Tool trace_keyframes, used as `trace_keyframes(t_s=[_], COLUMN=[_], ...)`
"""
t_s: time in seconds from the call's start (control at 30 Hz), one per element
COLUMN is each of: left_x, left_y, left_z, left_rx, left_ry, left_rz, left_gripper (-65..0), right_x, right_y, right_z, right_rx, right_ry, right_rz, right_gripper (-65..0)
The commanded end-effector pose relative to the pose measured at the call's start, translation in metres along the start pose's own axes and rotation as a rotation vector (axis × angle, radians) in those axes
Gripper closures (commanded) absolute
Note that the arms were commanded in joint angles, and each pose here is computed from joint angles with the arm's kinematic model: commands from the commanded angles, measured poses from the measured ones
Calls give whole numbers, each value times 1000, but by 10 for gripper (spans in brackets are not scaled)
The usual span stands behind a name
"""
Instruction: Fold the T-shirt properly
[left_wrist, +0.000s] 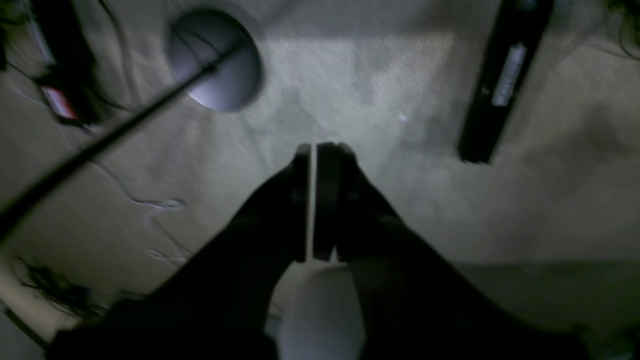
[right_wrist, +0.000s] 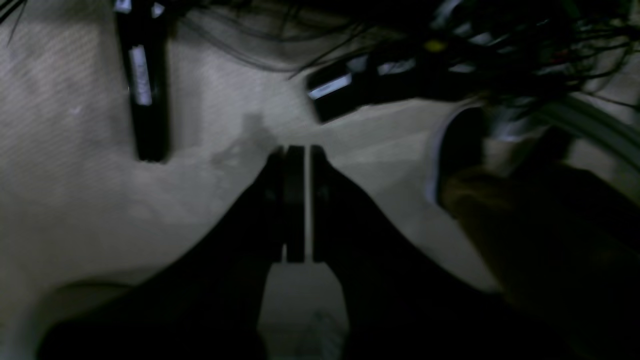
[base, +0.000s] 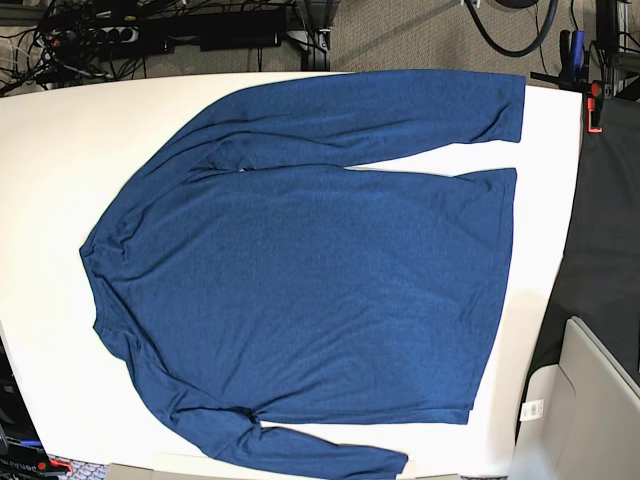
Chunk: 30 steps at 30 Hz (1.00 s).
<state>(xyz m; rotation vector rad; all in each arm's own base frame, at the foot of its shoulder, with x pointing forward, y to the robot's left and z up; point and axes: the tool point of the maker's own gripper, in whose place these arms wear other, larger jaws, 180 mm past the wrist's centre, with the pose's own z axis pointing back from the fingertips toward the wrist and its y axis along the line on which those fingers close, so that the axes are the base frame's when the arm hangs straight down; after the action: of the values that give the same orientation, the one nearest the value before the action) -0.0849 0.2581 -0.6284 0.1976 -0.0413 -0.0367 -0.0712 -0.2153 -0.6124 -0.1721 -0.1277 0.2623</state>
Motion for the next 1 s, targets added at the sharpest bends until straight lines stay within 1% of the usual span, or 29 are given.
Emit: trace_keyframes(t_s=[0.0, 0.07, 0.13, 0.2, 0.27, 0.3, 0.4, 0.53, 0.63, 0.77, 0.87, 0.97], left_x=[-14, -13, -6, 2, 8, 15, 33, 59, 80, 103, 129, 159], left_y=[11, 13, 26, 40, 52, 54, 57, 57, 55, 53, 58, 61], left_z=[6, 15, 27, 40, 54, 60, 80, 106, 131, 159, 186, 215], left_rx=[22, 23, 51, 87, 114, 119, 126, 125, 97, 49, 41, 35], left_ry=[7, -33, -87, -138, -184, -209, -286, -385, -465, -494, -534, -616], left_rz=[-16, -31, -15, 14, 20, 15, -7, -24, 53, 142, 176, 185], left_gripper=[-4, -4, -4, -3, -3, -3, -3, -3, -3, -3, -3, -3], right_x=[-3, 9, 20, 25, 35, 38, 60, 88, 106, 124, 140, 148], right_y=[-13, -24, -29, -35, -42, -44, -44, -63, -72, -81, -85, -86], right_z=[10, 29, 47, 64, 78, 85, 108, 143, 169, 199, 219, 228], right_rx=[-24, -43, -52, -63, -73, -76, -81, -135, -166, -194, -212, -218], right_ry=[-34, -105, -166, -192, -211, -218, -282, -381, -446, -515, -568, -603], right_rz=[14, 44, 63, 82, 99, 107, 115, 100, 100, 109, 117, 116], right_gripper=[0, 0, 0, 0, 0, 0, 0, 0, 0, 0, 0, 0])
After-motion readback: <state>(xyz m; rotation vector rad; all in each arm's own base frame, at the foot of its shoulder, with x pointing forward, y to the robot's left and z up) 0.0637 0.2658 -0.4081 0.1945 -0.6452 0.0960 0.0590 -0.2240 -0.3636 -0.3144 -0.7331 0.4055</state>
